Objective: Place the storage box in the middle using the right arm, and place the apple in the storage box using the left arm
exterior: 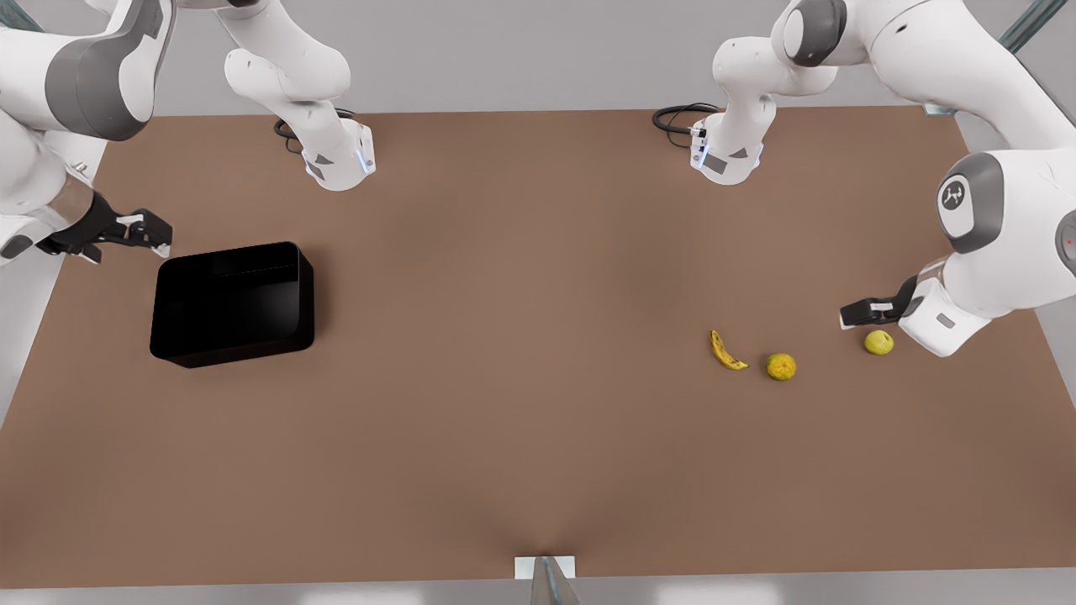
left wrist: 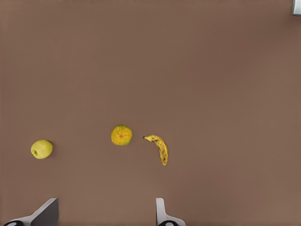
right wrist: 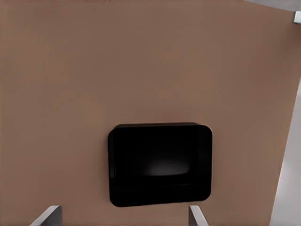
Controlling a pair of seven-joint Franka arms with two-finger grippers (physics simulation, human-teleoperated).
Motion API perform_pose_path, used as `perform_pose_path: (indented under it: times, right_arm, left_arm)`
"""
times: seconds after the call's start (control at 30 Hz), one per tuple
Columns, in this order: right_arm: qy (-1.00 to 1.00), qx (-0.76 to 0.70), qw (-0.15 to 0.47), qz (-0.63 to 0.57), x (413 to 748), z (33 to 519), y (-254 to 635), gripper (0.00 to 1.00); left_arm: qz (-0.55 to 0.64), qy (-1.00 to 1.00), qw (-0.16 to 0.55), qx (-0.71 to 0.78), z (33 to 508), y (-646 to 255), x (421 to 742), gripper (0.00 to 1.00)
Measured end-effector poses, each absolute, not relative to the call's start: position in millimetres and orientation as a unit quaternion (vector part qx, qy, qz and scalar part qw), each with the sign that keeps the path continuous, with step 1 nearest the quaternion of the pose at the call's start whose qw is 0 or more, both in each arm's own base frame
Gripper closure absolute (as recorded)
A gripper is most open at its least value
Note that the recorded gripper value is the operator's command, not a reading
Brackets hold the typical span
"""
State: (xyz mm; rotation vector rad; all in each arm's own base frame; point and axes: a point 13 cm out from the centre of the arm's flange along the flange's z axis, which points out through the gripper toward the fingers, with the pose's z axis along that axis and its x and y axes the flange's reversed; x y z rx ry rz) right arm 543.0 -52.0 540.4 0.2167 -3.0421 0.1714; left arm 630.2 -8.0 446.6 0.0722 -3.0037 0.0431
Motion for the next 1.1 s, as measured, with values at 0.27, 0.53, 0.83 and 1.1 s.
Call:
perform_pose_path:
  times: [0.27, 0.53, 0.83, 1.1]
  right_arm:
    - [-0.986, -0.05, 0.151, 0.055, 544.3, 405.7, -242.1, 0.0]
    - [-0.984, 0.007, 0.176, 0.013, 474.4, 229.8, -271.9, 0.0]
    - [-0.992, 0.037, 0.121, 0.031, 468.3, 133.8, -315.2, 0.0]
    - [-0.988, 0.065, 0.133, 0.032, 459.4, 92.0, -326.4, 0.06]
  left_arm:
    - [0.014, -0.997, 0.068, 0.024, 446.5, -7.7, 630.3, 0.0]
    - [0.015, -0.997, 0.072, 0.024, 445.1, -8.6, 629.3, 0.0]
    - [0.014, -0.997, 0.075, 0.025, 442.7, -7.2, 628.6, 0.0]
    - [0.014, -0.997, 0.077, 0.025, 441.1, -7.9, 628.5, 0.0]
